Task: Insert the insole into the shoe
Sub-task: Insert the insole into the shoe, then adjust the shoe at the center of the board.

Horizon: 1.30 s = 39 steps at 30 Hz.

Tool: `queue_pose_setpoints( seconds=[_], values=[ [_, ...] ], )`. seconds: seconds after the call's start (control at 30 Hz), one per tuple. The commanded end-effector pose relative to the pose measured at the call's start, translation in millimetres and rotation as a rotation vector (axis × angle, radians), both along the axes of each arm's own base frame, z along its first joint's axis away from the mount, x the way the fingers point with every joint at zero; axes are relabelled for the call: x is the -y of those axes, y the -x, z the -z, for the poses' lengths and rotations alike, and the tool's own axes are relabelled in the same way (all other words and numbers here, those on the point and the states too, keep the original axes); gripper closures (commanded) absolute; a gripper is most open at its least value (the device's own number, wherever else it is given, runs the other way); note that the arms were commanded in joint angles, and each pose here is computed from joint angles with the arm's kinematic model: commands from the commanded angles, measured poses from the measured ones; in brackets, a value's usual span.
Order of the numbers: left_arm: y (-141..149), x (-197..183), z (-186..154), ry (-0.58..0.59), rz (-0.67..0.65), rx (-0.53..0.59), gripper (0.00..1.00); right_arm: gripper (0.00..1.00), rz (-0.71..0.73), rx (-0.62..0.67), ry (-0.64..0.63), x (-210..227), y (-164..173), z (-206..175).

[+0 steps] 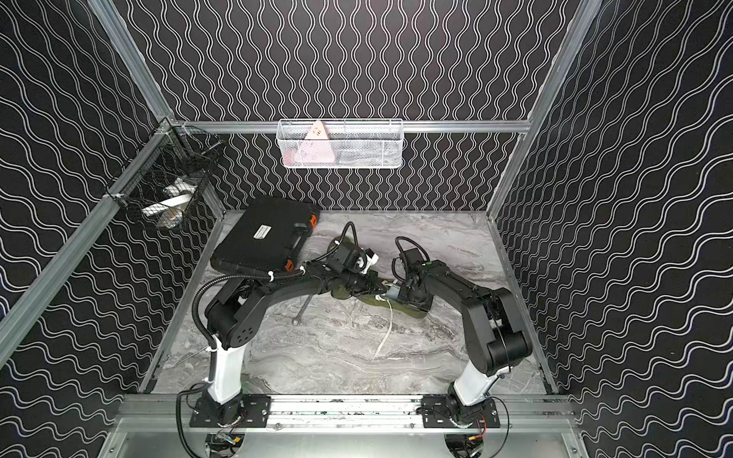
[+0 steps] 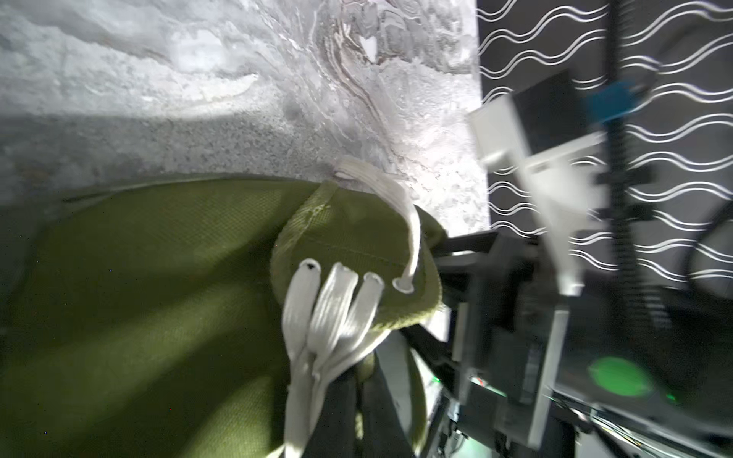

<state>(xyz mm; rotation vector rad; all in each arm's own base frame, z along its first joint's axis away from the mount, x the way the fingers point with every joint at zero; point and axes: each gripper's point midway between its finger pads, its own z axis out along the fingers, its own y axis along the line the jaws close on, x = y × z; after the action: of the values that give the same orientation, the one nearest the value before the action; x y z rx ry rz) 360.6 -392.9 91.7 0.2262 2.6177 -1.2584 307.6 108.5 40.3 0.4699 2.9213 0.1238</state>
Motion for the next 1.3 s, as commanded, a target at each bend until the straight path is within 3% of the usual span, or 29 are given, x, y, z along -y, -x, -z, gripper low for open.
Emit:
queue_pose_setpoints(
  seconds=[0.0, 0.13, 0.27, 0.47, 0.73, 0.97, 1.27],
  values=[
    [5.2, -6.8, 10.8, -0.160, 0.057, 0.075, 1.00, 0.47, 0.015, 0.095, -0.027, -0.2, -7.9, -28.4],
    [10.0, -1.5, 21.5, -0.311, 0.129, 0.130, 1.00, 0.44, 0.028, 0.187, 0.047, 19.8, -10.7, -69.3],
    [17.2, 11.4, 31.3, -0.383, 0.189, 0.148, 0.96, 0.42, 0.053, 0.218, 0.061, 35.1, -9.0, -83.8],
    [17.4, 33.9, 38.7, -0.341, 0.217, 0.133, 0.76, 0.41, 0.085, 0.213, 0.061, 50.1, -1.8, -84.2],
    [16.9, 52.1, 27.7, -0.244, 0.205, 0.121, 0.67, 0.38, 0.083, 0.201, 0.061, 63.6, -1.1, -78.9],
    [18.9, 42.8, -17.2, -0.231, 0.224, 0.189, 0.63, 0.34, -0.096, 0.234, 0.105, 62.2, -6.7, -84.1],
    [14.3, 3.7, -41.2, -0.205, 0.176, 0.195, 0.59, 0.32, -0.370, 0.243, 0.173, 56.6, -9.5, -82.4]
  ],
)
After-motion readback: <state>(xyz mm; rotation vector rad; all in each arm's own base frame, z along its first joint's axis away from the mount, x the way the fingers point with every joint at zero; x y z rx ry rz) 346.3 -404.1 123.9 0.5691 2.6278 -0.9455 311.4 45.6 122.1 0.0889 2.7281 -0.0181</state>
